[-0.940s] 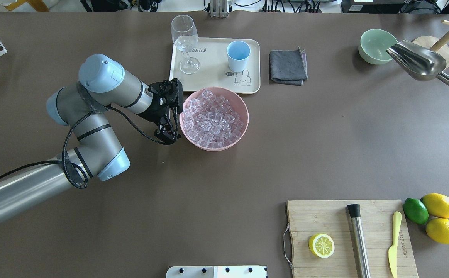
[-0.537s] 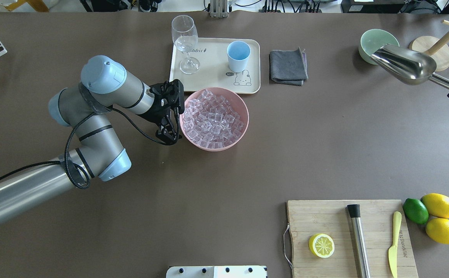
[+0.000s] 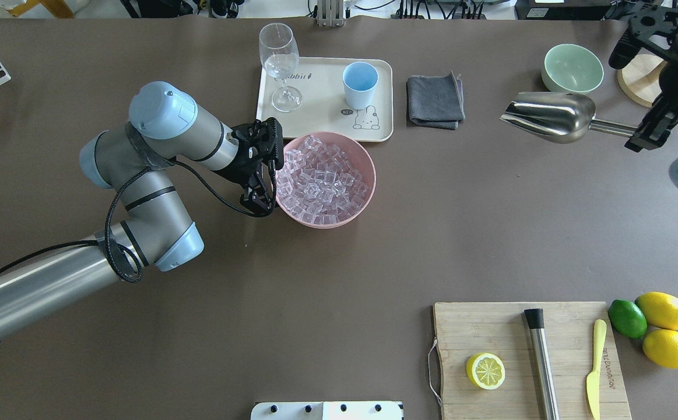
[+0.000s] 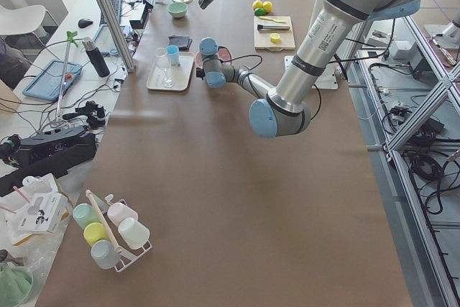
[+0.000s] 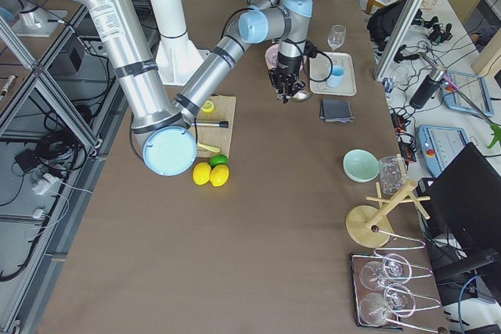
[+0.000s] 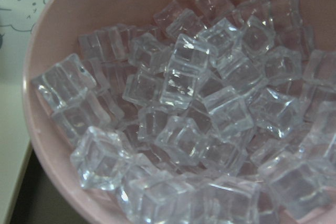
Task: Put ice in cup with scoop
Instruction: 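Lift the scoop toward the bowl with right gripper while left gripper holds bowl, then lower the scoop with the right gripper into the ice cubes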
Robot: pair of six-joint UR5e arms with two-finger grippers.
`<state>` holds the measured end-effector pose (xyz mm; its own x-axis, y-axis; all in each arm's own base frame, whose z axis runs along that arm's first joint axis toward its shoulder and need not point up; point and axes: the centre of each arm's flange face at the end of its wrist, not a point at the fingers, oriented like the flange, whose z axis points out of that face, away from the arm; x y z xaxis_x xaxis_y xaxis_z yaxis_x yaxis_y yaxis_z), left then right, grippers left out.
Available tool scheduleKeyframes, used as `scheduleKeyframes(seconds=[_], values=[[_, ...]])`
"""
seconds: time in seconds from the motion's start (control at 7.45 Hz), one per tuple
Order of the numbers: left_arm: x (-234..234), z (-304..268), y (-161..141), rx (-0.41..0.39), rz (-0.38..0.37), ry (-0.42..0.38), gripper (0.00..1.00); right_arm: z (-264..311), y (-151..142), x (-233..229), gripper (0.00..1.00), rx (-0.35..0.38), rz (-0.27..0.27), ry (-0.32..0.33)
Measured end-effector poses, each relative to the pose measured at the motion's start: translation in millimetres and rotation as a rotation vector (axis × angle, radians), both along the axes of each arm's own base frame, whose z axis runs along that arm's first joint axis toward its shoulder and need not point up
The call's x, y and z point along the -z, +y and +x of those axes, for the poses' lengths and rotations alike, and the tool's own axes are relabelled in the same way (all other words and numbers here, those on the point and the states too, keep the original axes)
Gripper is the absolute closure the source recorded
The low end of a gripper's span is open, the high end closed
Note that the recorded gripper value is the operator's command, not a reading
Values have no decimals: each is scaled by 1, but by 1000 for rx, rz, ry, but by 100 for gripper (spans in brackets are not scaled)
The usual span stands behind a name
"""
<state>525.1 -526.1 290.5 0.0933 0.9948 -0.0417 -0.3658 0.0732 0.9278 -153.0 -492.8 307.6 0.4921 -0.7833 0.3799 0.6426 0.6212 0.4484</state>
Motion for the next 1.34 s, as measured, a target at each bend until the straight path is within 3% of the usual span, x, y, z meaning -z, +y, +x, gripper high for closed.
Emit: scheduleKeyframes(seconds=[0.27, 0.54, 0.81, 1.34], values=[[1, 3, 2, -3, 2, 1, 1, -44, 3, 52, 100, 72, 6, 125], [1, 4, 4, -5, 1, 0, 1, -83, 14, 73, 100, 138, 15, 163], [0, 4, 5, -7, 2, 0, 1, -128, 26, 111, 100, 202, 59, 258], [1, 3, 6, -13, 5, 7, 1, -188, 12, 191, 100, 259, 56, 362]])
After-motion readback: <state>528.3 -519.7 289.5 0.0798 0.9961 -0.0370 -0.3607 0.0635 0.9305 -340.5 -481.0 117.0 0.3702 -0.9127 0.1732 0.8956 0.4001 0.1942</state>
